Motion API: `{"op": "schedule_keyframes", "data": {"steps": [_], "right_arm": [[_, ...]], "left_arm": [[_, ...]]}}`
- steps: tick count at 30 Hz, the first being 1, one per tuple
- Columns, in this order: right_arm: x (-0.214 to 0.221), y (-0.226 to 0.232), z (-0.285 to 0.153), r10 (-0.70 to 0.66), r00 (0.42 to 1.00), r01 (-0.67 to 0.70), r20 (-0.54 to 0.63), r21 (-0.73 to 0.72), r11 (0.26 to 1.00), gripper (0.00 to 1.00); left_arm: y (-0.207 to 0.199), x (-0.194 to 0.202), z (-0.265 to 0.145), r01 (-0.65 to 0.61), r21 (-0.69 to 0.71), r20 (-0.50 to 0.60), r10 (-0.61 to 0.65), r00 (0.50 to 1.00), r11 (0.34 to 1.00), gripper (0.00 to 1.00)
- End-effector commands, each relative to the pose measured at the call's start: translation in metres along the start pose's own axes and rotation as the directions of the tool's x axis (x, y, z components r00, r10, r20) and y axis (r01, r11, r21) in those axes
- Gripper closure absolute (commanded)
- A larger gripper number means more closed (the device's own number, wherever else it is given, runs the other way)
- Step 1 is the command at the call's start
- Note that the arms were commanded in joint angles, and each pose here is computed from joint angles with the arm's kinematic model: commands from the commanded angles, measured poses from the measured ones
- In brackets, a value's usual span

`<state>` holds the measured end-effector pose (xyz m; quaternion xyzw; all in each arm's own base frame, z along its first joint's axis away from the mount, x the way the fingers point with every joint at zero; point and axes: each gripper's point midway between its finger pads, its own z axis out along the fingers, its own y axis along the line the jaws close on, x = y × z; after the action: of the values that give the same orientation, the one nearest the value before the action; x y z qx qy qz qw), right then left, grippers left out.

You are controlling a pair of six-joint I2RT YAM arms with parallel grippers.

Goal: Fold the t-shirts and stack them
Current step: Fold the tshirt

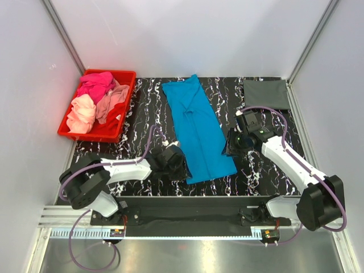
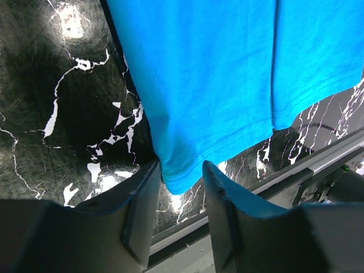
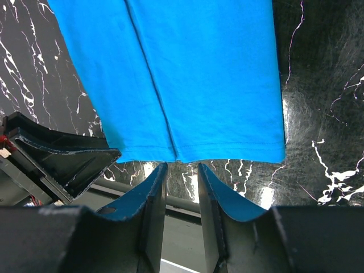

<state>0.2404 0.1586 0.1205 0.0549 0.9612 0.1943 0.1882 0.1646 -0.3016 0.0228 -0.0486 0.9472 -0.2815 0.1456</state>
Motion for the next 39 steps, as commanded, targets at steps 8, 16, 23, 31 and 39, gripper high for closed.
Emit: {"op": "schedule_keyframes", "data": {"steps": [8, 16, 23, 31, 39], "right_arm": [[0.012, 0.009, 0.009, 0.077, 0.997, -0.078, -0.017, -0.087, 0.993, 0.62], [0.038, 0.009, 0.017, 0.142, 0.987, -0.151, -0.078, -0.131, 0.98, 0.45], [0.084, 0.01, 0.04, 0.169, 0.972, -0.183, -0.163, -0.078, 0.98, 0.41], [0.108, 0.004, 0.046, 0.212, 0.966, -0.219, -0.147, -0.034, 0.975, 0.44], [0.123, -0.003, 0.047, 0.218, 0.957, -0.227, -0.191, -0.022, 0.974, 0.51]], "left_arm": [[0.026, 0.017, 0.003, -0.016, -0.083, -0.054, 0.012, 0.998, 0.996, 1.0], [0.061, 0.035, -0.027, -0.076, -0.172, -0.111, 0.057, 0.992, 0.982, 1.0], [0.102, 0.043, -0.048, -0.145, -0.296, -0.144, 0.106, 0.984, 0.944, 1.0], [0.088, 0.031, -0.059, -0.109, -0.203, -0.095, 0.091, 0.991, 0.973, 0.75], [0.078, 0.035, -0.061, -0.091, -0.137, -0.099, 0.078, 0.992, 0.986, 0.36]]}}
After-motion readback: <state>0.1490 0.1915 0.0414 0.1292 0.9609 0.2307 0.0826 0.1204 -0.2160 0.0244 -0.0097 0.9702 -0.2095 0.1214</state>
